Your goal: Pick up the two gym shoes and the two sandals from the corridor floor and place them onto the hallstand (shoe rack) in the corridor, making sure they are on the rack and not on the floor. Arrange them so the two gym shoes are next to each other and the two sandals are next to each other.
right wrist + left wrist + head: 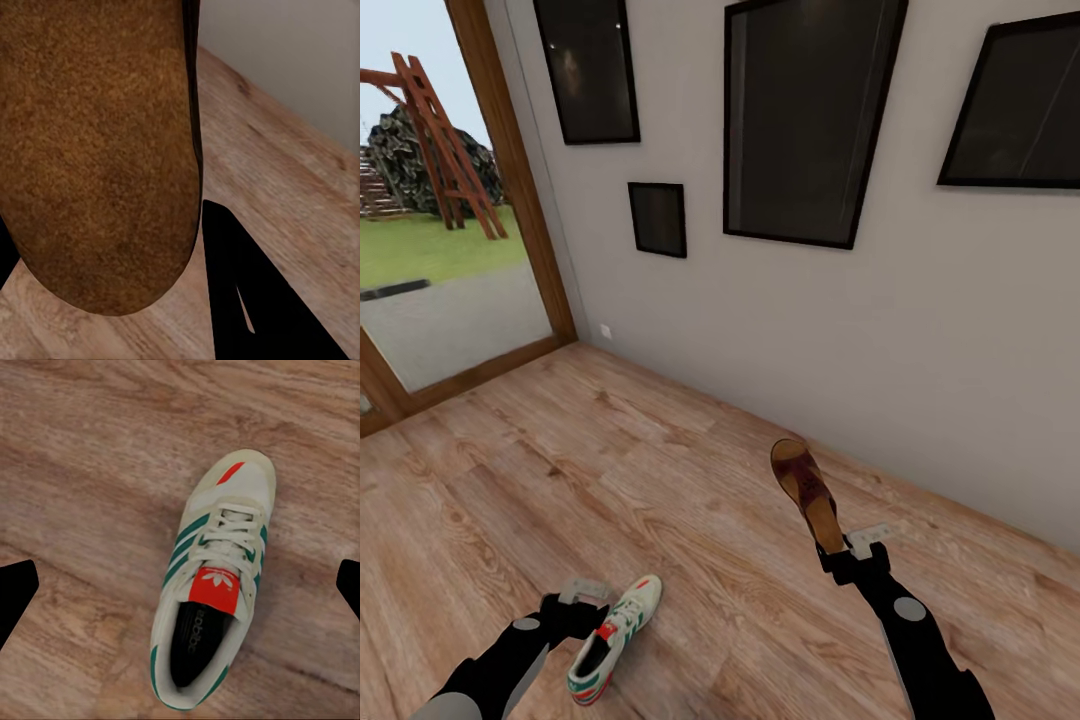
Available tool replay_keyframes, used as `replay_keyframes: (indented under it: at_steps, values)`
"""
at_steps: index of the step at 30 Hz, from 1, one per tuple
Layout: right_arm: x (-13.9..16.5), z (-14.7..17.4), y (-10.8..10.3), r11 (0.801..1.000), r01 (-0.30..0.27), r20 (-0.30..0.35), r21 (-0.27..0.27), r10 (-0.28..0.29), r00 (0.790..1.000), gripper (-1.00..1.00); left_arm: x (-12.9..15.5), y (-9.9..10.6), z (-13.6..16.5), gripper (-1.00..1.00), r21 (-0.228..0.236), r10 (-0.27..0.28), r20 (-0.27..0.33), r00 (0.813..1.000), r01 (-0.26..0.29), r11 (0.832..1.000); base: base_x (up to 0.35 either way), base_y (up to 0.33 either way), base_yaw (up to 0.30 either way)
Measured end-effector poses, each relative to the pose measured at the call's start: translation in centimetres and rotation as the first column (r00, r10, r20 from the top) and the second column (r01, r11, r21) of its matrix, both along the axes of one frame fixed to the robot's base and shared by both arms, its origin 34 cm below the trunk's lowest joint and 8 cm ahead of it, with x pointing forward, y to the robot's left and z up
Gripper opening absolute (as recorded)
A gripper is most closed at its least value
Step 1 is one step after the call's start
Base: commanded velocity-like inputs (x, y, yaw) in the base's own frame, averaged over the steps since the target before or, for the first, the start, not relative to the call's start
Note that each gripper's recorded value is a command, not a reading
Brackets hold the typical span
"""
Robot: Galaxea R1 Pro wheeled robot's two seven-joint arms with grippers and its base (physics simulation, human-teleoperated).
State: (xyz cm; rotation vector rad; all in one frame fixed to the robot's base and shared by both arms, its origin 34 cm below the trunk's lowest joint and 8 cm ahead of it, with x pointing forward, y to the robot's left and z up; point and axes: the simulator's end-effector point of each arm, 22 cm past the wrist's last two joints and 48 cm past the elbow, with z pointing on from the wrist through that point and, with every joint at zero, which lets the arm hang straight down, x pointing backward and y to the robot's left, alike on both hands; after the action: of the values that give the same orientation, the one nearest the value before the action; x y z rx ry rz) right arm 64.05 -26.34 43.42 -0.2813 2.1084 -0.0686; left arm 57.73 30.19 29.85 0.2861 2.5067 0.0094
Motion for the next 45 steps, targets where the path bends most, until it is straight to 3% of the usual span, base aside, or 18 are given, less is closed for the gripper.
replay_keyframes:
  at_steps: [8, 12, 16, 35, 39, 45]
  values:
    - [-0.5, -1.8, -0.1, 1.0, 0.004, -0.001, 0.003, -0.004, 1.0, -1.0, 0.3, 0.6, -1.3, 1.0, 0.013, -0.011, 0.002, 1.0, 0.011, 1.0, 0.0, 0.0, 0.0]
    - [-0.8, -3.0, -0.2, 1.0, 0.006, -0.006, 0.003, -0.005, 1.0, -1.0, 2.5, -0.2, -0.9, 1.0, 0.017, -0.08, 0.016, 0.997, 0.079, 0.997, 0.0, 0.0, 0.0]
    - [-1.1, -4.2, -0.2, 1.0, 0.006, -0.012, 0.003, -0.006, 1.0, -1.0, 3.4, 0.0, -0.9, 1.0, -0.003, -0.143, -0.031, 0.989, 0.143, 0.99, 0.0, 0.0, 0.0]
    - [-2.8, -10.2, -0.1, 1.0, 0.005, -0.086, 0.002, -0.004, 0.996, -1.0, 0.0, 0.5, -7.0, 1.0, -0.025, -0.182, -0.133, 0.974, 0.181, 0.983, 0.0, 0.0, 0.0]
    - [-3.2, -11.4, -0.2, 1.0, 0.007, -0.107, 0.002, -0.007, 0.994, -1.0, -0.8, 0.5, -8.3, 1.0, -0.005, -0.209, -0.164, 0.964, 0.211, 0.977, 0.0, 0.0, 0.0]
    - [-1.6, -9.5, -1.4, 0.999, 0.041, -0.098, -0.016, -0.043, 0.994, -1.0, -2.0, 0.5, -10.2, 1.0, 0.007, -0.23, -0.206, 0.951, 0.237, 0.972, 0.0, 0.0, 0.0]
